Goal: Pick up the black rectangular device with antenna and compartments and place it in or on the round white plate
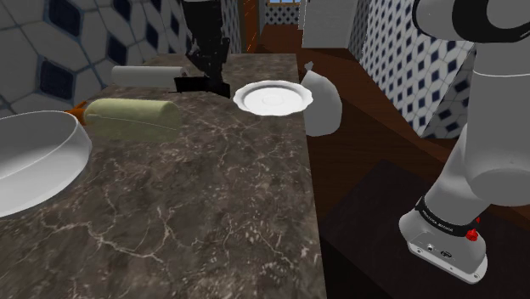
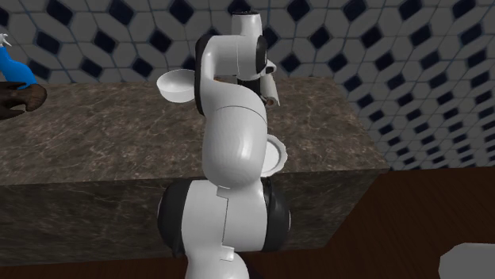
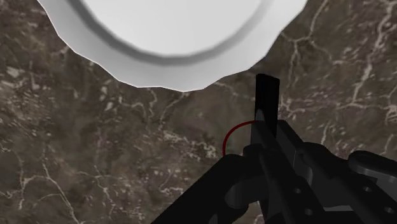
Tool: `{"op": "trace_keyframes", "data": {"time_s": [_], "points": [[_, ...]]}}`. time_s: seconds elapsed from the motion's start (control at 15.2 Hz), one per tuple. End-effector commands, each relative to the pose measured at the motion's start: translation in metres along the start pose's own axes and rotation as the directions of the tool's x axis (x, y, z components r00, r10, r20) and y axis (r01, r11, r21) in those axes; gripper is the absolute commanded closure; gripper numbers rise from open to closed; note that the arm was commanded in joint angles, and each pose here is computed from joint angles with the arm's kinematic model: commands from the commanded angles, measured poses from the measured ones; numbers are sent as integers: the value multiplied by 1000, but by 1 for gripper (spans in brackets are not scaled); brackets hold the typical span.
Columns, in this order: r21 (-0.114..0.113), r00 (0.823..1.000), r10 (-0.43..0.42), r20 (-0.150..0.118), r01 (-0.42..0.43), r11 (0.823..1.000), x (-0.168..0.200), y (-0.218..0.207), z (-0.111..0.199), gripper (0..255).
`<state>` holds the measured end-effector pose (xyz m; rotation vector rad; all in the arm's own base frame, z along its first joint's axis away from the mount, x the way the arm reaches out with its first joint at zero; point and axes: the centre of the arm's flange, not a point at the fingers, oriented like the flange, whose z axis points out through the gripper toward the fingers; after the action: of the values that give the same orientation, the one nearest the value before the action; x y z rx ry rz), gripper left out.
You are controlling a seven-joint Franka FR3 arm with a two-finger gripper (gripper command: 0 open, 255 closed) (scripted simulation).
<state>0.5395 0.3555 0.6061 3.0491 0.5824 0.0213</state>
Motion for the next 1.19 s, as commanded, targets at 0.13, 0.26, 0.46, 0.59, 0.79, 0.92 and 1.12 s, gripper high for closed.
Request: {"op": "trace_keyframes", "data": {"time_s": [0.13, 0.26, 0.46, 0.59, 0.79, 0.92, 1.12], "points": [[0, 1000, 0, 1, 0, 1000, 0, 2, -21, 255], [0, 1000, 0, 1, 0, 1000, 0, 2, -32, 255], [0, 1000, 0, 1, 0, 1000, 0, 3, -48, 255], [0, 1000, 0, 1, 0, 1000, 0, 3, -55, 255], [0, 1000, 0, 1, 0, 1000, -36, 18, -51, 255], [0, 1000, 0, 1, 0, 1000, -60, 29, -49, 255], [0, 1000, 0, 1, 0, 1000, -97, 44, -45, 255]]}}
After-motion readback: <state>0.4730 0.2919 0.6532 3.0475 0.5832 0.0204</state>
